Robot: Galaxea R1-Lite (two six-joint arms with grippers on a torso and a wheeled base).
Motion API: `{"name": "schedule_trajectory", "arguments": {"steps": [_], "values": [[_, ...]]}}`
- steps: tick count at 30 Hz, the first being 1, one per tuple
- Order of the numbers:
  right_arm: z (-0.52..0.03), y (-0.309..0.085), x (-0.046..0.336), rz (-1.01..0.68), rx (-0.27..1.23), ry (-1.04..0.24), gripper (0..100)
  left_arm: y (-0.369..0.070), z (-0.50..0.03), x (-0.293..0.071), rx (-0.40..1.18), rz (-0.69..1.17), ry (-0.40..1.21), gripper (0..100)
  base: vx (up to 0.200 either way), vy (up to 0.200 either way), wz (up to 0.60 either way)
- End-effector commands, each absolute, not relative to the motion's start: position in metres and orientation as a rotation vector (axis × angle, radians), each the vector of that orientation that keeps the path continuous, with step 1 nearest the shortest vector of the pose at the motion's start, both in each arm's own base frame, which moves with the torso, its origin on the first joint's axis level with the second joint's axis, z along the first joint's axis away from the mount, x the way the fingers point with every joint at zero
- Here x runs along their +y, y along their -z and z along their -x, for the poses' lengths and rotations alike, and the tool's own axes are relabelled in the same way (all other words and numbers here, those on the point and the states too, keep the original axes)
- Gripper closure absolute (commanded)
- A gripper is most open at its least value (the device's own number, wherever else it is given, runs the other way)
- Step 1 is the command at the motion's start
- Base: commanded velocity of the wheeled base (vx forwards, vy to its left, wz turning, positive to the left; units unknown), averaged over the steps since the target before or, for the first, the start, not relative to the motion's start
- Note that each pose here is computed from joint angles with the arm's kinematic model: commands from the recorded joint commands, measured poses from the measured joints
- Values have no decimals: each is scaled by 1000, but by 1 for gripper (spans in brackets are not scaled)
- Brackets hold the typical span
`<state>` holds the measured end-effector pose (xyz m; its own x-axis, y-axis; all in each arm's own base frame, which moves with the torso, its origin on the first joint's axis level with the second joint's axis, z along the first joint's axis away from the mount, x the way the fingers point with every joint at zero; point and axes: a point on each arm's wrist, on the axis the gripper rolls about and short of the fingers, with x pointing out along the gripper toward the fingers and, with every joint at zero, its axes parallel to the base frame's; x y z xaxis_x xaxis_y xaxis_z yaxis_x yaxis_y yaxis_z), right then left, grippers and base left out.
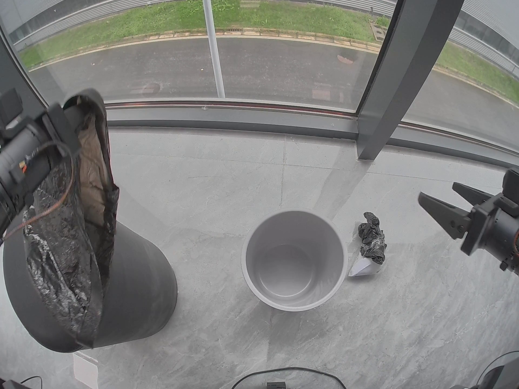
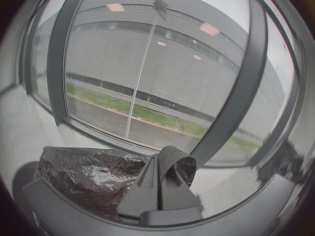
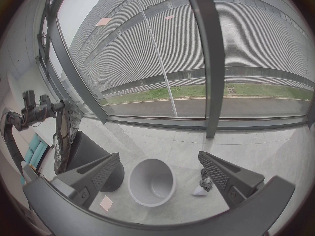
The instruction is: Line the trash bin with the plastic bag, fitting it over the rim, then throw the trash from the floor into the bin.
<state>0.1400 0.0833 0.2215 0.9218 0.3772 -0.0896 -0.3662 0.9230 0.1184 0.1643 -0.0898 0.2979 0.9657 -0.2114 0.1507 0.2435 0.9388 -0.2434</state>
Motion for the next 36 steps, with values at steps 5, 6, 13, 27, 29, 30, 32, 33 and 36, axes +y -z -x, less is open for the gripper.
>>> {"name": "schedule_trajectory", "arguments": {"steps": [5, 6, 13, 27, 29, 30, 32, 33, 36], "values": [[-193, -193, 181, -57, 172, -477, 0, -349, -179, -114, -43, 630, 311, 100, 0, 0, 0], [-197, -187, 188, -56, 172, -485, 0, -350, -177, -118, -22, 647, 336, 100, 0, 0, 0], [-200, -169, 215, -76, 188, -540, 0, -356, -169, -135, 22, 754, 431, 100, 0, 0, 0], [-200, -151, 239, -80, 228, -587, 0, -367, -145, -155, 116, 849, 623, 100, 0, 0, 0], [-198, -150, 243, -77, 231, -599, 0, -368, -143, -153, 118, 863, 629, 100, 0, 0, 0], [-198, -150, 243, -77, 231, -599, 0, -368, -143, -153, 118, 863, 629, 100, 0, 0, 0], [-196, -143, 253, -62, 246, -618, 0, -372, -135, -153, 123, 883, 663, 100, 0, 0, 0], [-196, -143, 253, -62, 246, -618, 0, -372, -135, -153, 123, 883, 663, 100, 0, 0, 0], [-195, -136, 265, -48, 263, -642, 0, -372, -131, -152, 129, 886, 687, 100, 0, 0, 0]]}}
